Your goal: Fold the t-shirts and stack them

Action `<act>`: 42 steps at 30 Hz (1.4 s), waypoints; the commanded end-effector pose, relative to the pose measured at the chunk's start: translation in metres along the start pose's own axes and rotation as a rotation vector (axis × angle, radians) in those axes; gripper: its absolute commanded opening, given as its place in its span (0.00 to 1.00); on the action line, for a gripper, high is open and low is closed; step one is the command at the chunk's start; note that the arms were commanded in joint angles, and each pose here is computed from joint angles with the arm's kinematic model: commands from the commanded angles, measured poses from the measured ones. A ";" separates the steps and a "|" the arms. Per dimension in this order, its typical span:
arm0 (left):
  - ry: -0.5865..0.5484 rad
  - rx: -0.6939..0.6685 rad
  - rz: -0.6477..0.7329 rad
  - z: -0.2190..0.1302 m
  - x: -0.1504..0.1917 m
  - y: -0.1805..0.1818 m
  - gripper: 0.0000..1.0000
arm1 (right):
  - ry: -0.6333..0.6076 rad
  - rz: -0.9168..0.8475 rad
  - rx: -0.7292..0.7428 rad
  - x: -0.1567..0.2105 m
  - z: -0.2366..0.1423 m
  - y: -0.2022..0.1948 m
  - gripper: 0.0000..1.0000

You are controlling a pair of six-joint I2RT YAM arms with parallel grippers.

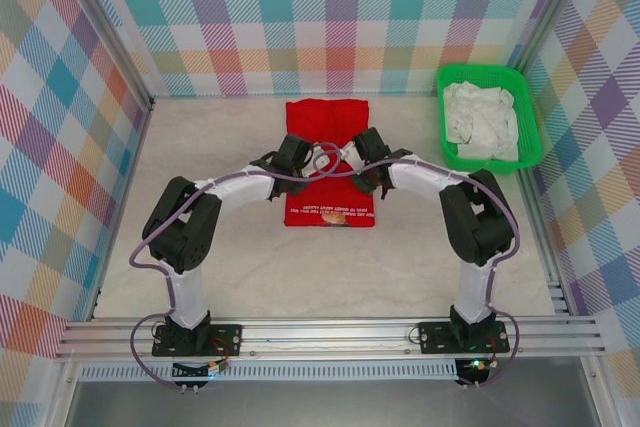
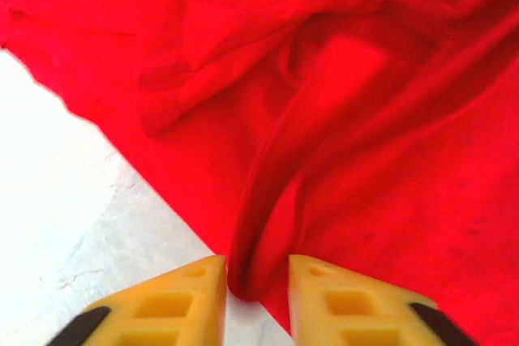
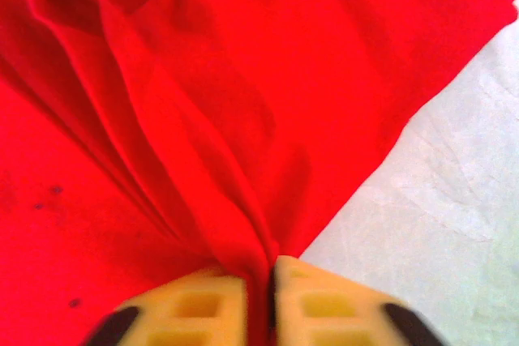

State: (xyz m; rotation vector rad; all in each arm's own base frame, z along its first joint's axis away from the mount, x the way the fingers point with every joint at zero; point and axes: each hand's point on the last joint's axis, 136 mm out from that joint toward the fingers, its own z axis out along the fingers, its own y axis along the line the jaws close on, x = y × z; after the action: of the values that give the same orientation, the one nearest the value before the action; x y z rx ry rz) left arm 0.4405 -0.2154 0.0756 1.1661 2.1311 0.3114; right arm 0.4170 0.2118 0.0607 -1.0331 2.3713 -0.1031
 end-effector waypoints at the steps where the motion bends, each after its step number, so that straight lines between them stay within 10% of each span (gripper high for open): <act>1: -0.017 -0.130 -0.111 -0.003 -0.008 0.036 0.32 | -0.089 0.078 0.022 -0.028 -0.010 -0.020 0.29; 12: -0.318 -0.431 -0.403 -0.115 -0.032 0.126 0.42 | -0.311 0.034 0.046 -0.070 -0.108 -0.050 0.54; 24: -0.903 -0.560 -0.702 -0.304 0.019 0.162 0.56 | -0.362 -0.368 -0.275 0.000 -0.201 0.037 0.62; 42: -0.895 -0.391 -0.590 -0.285 0.006 0.132 0.79 | -0.099 -0.649 -0.446 0.054 -0.079 0.088 0.63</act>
State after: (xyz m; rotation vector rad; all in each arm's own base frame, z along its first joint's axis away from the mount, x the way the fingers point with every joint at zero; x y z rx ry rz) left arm 0.3349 -0.0963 0.3313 0.2693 1.4685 -0.0292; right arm 0.2834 0.2180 0.0837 -1.9087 1.9791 0.2467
